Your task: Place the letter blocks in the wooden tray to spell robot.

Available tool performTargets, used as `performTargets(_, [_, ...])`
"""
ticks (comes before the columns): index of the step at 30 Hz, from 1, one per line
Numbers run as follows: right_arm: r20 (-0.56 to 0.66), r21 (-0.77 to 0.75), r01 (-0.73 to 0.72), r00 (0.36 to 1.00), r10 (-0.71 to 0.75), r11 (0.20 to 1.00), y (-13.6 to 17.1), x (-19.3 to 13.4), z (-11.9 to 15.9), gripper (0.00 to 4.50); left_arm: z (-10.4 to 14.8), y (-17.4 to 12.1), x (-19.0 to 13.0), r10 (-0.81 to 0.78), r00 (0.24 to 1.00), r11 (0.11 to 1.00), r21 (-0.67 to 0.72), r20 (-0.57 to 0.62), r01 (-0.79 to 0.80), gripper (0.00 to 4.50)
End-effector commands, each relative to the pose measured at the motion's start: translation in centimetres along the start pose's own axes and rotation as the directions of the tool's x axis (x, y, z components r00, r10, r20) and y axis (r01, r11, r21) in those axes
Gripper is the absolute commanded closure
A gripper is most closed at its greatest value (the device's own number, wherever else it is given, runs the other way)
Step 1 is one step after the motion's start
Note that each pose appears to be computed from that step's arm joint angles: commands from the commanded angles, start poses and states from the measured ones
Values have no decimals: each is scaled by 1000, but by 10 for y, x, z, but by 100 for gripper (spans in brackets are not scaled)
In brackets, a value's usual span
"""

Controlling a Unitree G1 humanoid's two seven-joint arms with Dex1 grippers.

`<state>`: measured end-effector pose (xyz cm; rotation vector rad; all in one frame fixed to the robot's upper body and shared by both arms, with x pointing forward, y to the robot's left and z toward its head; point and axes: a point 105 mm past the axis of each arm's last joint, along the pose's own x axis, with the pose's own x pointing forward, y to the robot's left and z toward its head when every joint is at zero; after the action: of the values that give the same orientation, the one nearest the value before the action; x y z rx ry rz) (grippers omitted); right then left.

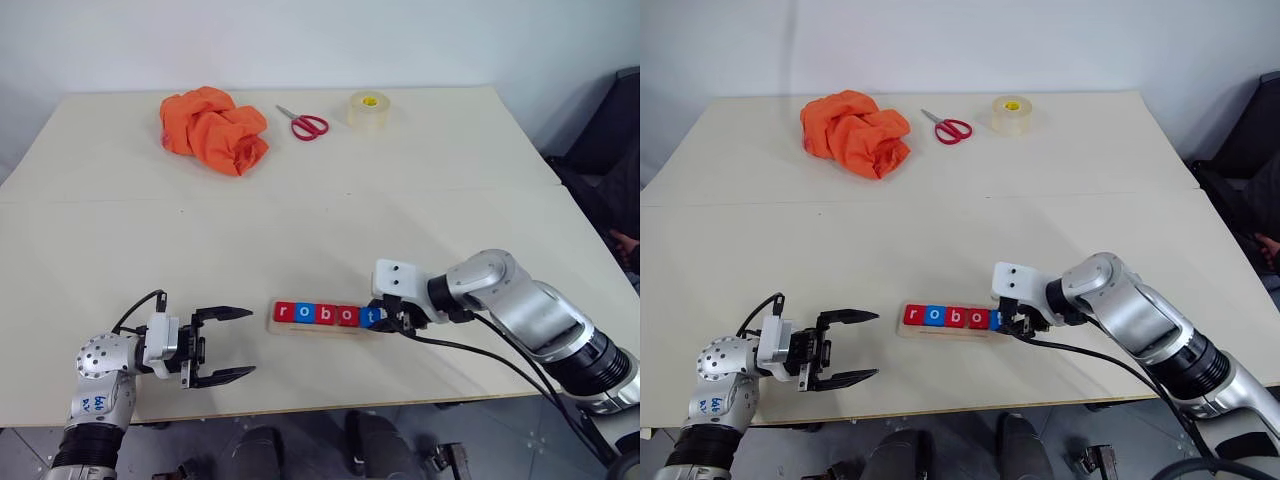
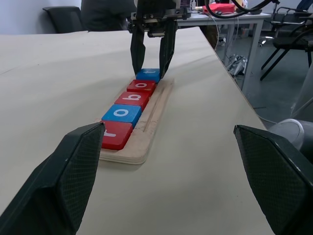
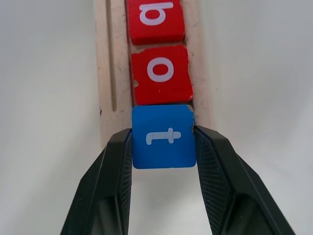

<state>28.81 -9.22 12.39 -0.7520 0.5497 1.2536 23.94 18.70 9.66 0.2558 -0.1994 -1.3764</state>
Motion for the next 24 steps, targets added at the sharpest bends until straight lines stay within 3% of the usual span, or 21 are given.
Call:
performTargets(1, [10,-19,0,1000,0,1000,1,2,4,305,3,0,-3,10,1000,1000,24,-4,-10,0])
performTargets(10, [17,-21,15,1000,-15,1000,-4,-3,7,305,3,1,-3,14,1000,1000,27,-4,-14,0])
performTargets(18, [33,-28,49,998,-48,998,-11,-14,11,20,1,3,-2,6,1000,1000,29,-13,-5,0])
performTargets(19, [37,-29,50,998,-49,998,-12,-16,11,4,0,4,-3,7,1000,999,31,-24,-7,0])
performTargets(24, [54,-29,65,997,-63,997,-16,-24,9,4,-4,7,-6,9,998,998,58,-59,-6,0])
